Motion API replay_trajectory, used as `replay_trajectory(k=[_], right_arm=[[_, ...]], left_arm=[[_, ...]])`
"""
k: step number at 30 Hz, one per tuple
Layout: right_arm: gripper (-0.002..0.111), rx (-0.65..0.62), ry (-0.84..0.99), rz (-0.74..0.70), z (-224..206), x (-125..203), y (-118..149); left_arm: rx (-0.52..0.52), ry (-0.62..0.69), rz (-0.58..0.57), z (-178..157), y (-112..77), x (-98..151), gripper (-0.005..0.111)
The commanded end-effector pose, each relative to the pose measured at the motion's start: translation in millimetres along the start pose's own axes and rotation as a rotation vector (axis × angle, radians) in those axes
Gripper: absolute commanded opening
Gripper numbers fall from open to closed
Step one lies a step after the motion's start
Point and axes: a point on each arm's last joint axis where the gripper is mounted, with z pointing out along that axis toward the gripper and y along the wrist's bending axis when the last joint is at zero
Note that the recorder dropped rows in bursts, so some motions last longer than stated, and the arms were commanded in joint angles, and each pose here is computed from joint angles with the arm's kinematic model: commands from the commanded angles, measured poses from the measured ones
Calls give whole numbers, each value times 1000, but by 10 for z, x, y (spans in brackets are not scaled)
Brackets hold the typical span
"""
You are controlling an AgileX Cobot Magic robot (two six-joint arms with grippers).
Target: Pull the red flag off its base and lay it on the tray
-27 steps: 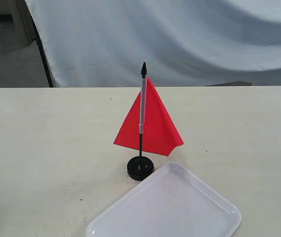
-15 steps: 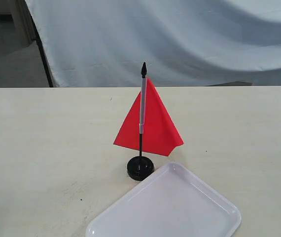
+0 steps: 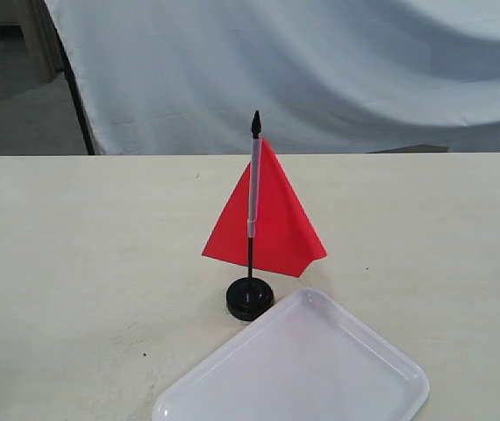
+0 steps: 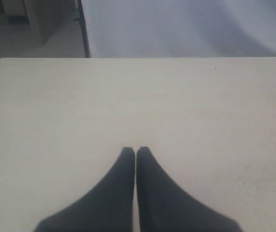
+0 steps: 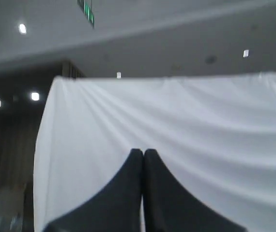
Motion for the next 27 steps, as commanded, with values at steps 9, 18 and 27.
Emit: replay_trajectory(k=[9,18,27], right_arm=[[0,-55,-220,446,-28,-200,2],[0,-47,43,304,504,-63,81],[0,-314,468,122,1184,932,329]], left_arm=[[7,-5,-6,1,-5,0,1],[7,-5,-6,1,-5,0,1],[7,-5,-6,1,-5,0,1]])
